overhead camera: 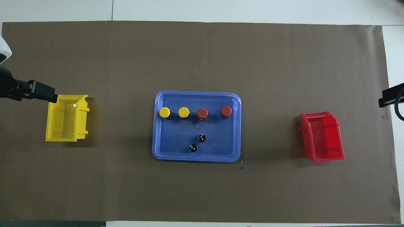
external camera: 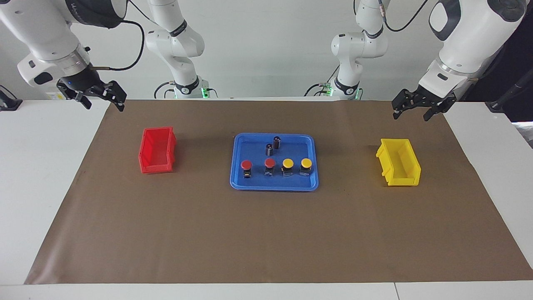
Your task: Sort red and yellow buttons by color
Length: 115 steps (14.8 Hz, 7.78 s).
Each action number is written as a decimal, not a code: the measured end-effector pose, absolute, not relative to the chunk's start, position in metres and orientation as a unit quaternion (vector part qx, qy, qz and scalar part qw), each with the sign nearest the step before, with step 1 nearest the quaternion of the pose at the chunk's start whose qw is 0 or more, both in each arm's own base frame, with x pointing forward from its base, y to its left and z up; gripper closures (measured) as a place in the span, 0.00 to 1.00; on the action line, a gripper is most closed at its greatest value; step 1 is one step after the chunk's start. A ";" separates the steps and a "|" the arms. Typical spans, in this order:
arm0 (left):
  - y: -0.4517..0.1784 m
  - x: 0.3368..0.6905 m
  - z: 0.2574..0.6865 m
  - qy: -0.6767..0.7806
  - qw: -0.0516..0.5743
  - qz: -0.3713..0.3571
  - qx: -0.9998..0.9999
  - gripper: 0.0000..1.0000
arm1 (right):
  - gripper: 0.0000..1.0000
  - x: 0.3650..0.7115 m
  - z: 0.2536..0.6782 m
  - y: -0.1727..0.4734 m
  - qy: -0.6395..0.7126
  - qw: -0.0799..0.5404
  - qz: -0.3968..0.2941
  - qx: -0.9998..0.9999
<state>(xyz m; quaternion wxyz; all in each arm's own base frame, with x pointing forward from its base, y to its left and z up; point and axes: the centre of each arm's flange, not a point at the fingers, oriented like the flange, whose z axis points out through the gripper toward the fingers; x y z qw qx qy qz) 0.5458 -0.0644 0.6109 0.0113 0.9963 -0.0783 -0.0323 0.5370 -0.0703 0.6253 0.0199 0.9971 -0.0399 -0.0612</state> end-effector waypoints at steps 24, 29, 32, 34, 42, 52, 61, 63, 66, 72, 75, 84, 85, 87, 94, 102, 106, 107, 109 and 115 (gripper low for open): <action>-0.064 0.537 0.593 -0.075 0.011 -0.036 0.996 0.00 | 0.00 0.571 0.619 0.041 -0.029 0.007 -0.035 0.999; -0.065 0.531 0.582 -0.075 0.011 -0.021 0.997 0.00 | 0.00 0.614 0.553 0.219 -0.054 -0.019 0.006 0.998; -0.074 0.530 0.567 -0.066 0.010 -0.012 0.998 0.00 | 0.00 0.613 0.496 0.269 -0.047 -0.013 0.019 0.999; -0.089 0.529 0.557 -0.066 0.010 -0.011 0.998 0.00 | 0.00 0.611 0.462 0.272 -0.046 -0.013 0.020 0.999; -0.095 0.527 0.548 -0.065 0.010 -0.011 0.998 0.00 | 0.00 0.571 0.391 0.292 -0.037 -0.014 0.022 0.999; -0.095 0.527 0.549 -0.065 0.010 -0.010 0.998 0.00 | 0.07 0.557 0.347 0.304 -0.012 0.005 0.037 0.999; -0.095 0.527 0.549 -0.065 0.010 -0.011 0.998 0.00 | 0.17 0.555 0.343 0.304 -0.012 0.006 0.036 0.999; -0.095 0.526 0.550 -0.065 0.010 -0.011 0.998 0.00 | 0.18 0.555 0.343 0.304 -0.012 0.006 0.034 0.999; -0.095 0.526 0.550 -0.065 0.010 -0.010 0.998 0.00 | 0.19 0.553 0.342 0.304 -0.011 0.008 0.032 0.999; -0.095 0.526 0.550 -0.065 0.010 -0.010 0.998 0.00 | 0.37 0.550 0.337 0.305 -0.007 0.010 0.027 1.000; -0.095 0.526 0.550 -0.065 0.010 -0.010 0.998 0.00 | 0.49 0.549 0.338 0.307 -0.007 0.008 0.026 1.000; -0.132 0.525 0.547 -0.056 0.013 0.008 0.998 0.00 | 0.63 0.569 0.376 0.288 -0.002 0.014 0.029 0.999; -0.152 0.524 0.540 -0.052 0.014 0.011 0.999 0.00 | 0.63 0.578 0.401 0.273 -0.001 0.014 0.037 0.999; -0.196 0.523 0.520 -0.038 0.017 0.015 0.999 0.00 | 0.63 0.587 0.447 0.225 0.010 0.023 0.043 0.999; -0.315 0.519 0.412 -0.003 0.029 0.020 0.999 0.02 | 0.63 0.553 0.463 0.021 0.031 0.001 -0.022 0.999; -0.320 0.512 0.374 0.006 0.024 0.010 1.000 0.24 | 0.63 0.481 0.419 -0.032 0.057 -0.004 -0.022 0.998; -0.323 0.503 0.366 0.004 0.022 0.007 1.000 0.26 | 0.63 0.457 0.396 -0.040 0.063 0.000 -0.024 0.998; -0.324 0.502 0.365 0.003 0.022 0.007 1.000 0.29 | 0.63 0.454 0.393 -0.045 0.061 0.001 -0.023 0.998; -0.326 0.500 0.366 0.005 0.023 0.009 1.000 0.34 | 0.63 0.449 0.388 -0.051 0.056 0.001 -0.019 0.998; -0.327 0.500 0.370 0.010 0.029 0.018 0.999 0.41 | 0.63 0.435 0.358 -0.049 0.048 -0.005 -0.014 0.999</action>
